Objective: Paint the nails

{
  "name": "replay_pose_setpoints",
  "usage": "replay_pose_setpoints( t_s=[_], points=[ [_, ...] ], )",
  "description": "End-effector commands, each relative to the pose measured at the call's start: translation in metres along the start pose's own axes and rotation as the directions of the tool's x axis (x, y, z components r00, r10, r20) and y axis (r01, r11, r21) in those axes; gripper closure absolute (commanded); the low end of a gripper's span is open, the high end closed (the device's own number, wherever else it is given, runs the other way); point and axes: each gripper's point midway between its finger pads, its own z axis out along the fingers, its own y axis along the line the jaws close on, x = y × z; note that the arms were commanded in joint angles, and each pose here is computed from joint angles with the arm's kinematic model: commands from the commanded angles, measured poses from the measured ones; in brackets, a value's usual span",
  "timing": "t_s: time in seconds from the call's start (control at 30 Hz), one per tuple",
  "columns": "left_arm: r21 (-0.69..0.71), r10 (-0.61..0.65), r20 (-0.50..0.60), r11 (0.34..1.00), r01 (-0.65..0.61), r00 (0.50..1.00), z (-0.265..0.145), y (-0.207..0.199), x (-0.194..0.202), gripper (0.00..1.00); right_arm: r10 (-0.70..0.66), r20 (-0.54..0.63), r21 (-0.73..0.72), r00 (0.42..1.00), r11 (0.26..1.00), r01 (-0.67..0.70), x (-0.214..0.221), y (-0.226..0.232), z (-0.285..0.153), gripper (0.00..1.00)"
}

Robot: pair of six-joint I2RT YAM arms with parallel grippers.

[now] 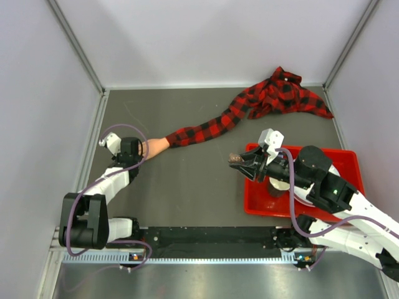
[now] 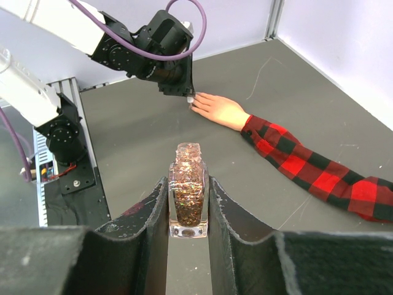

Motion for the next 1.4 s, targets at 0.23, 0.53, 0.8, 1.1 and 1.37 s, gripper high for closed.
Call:
replay_pose_setpoints(
  t_s=[0.23, 0.53, 0.8, 1.1, 1.37],
  points=[
    [0.062, -0.052, 0.052, 0.997, 0.049, 0.997, -0.0016, -0.0219, -0.0234, 1.0, -0.016, 0.069, -0.001, 0.997, 1.0, 0.016, -0.0199, -0.0016, 0.001, 1.0],
    [0.07, -0.054, 0.053, 0.996, 0.05, 0.997, -0.0025, -0.0234, -0.0246, 1.0, -0.016, 0.068, -0.001, 0.998, 1.0, 0.016, -0.0198, -0.0017, 0.0012, 1.0],
    [0.07, -0.055, 0.055, 0.996, 0.051, 0.997, -0.0027, -0.0232, -0.0249, 1.0, -0.016, 0.069, -0.001, 0.997, 1.0, 0.016, -0.0202, -0.0017, 0.0013, 1.0],
    [0.075, -0.058, 0.054, 0.996, 0.054, 0.997, -0.0036, -0.0246, -0.0257, 1.0, -0.016, 0.069, 0.001, 0.997, 1.0, 0.016, -0.0202, -0.002, 0.0013, 1.0],
    [0.048, -0.056, 0.079, 0.998, 0.052, 0.995, -0.006, -0.0172, -0.03, 1.0, -0.016, 0.068, -0.001, 0.998, 1.0, 0.016, -0.0198, -0.0017, 0.0012, 1.0]
  ],
)
